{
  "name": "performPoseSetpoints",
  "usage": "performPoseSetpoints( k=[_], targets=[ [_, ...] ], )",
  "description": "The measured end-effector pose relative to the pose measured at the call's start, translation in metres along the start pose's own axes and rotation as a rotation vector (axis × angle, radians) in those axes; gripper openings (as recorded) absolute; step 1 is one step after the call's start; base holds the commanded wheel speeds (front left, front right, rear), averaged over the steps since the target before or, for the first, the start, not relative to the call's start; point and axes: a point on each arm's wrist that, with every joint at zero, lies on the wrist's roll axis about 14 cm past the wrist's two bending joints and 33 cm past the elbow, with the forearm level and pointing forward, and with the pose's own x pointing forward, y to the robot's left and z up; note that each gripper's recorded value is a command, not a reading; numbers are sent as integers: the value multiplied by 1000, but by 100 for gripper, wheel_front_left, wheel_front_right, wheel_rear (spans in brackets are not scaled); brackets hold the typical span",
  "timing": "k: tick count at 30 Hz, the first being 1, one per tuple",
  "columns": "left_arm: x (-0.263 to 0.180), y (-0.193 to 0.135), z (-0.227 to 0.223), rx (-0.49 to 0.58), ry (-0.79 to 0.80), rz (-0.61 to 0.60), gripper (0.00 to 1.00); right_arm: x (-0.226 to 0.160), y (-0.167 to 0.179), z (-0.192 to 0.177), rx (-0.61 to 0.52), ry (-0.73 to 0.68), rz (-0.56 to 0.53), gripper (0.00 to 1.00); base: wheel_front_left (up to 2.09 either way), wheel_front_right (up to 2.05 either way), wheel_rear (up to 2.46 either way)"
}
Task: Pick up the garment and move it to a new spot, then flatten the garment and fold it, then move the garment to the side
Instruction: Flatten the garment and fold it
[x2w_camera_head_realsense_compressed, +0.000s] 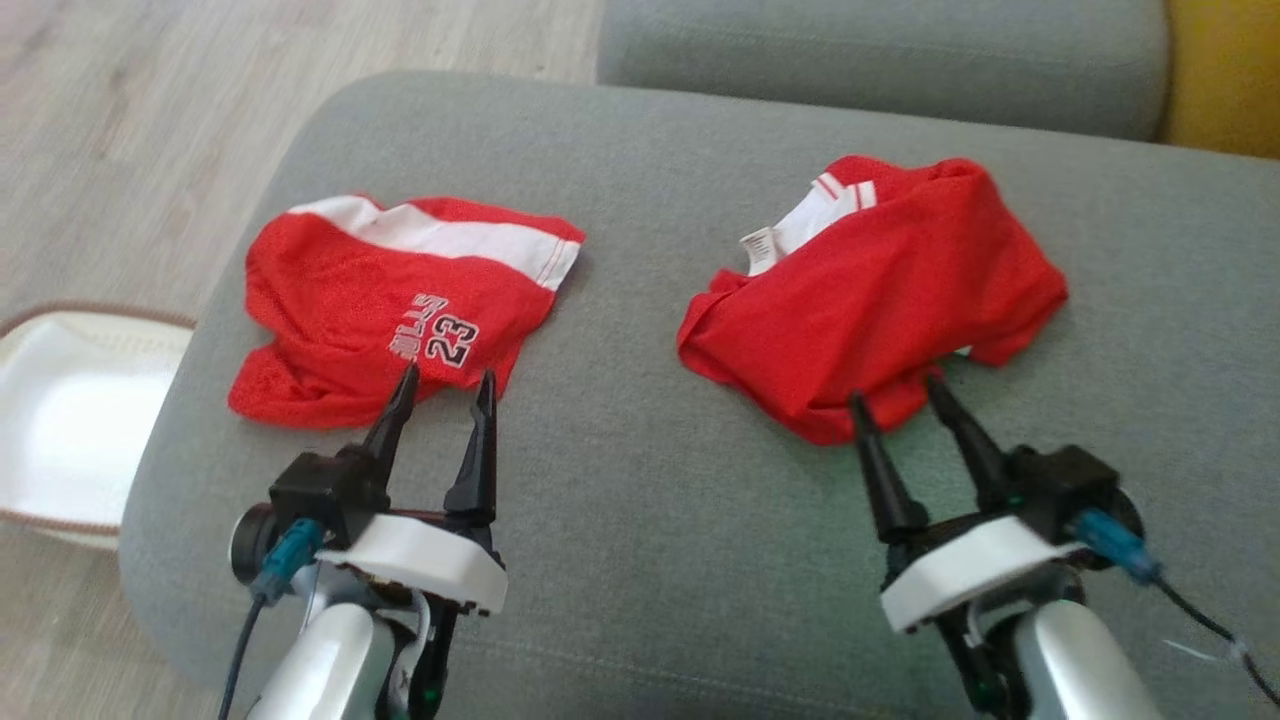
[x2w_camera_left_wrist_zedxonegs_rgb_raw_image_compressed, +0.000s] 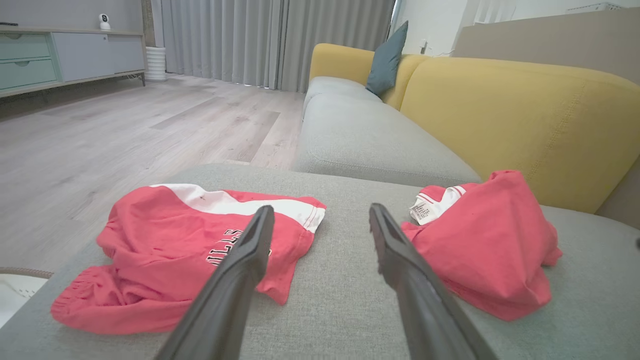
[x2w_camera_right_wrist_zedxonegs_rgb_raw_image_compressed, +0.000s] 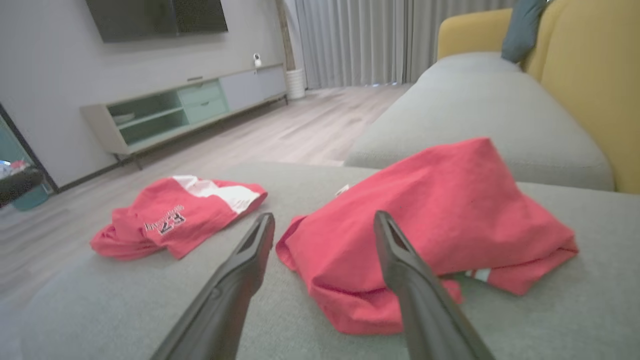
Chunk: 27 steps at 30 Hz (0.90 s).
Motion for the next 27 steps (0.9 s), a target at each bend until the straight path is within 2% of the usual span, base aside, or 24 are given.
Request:
performPoseSetpoints(
  k=[8,18,19,20,21,27],
  targets=[
    [0,12,-16,-16,49,43,100,27,9,-63,-50,237,68,100,0,0,0],
    [14,29,-26,-12,73,89,100,66,9,-96,-73,346,118,100,0,0,0],
    [15,30,-28,-11,77,90,100,67,8,-102,-73,367,117,83,0,0,0],
    [15,32,-29,-11,79,95,100,68,7,-106,-73,381,118,21,0,0,0],
    [16,34,-29,-10,80,103,100,69,6,-109,-74,391,118,0,0,0,0],
    [19,39,-23,-5,62,112,100,74,19,-96,-67,315,163,0,0,0,0]
  ],
)
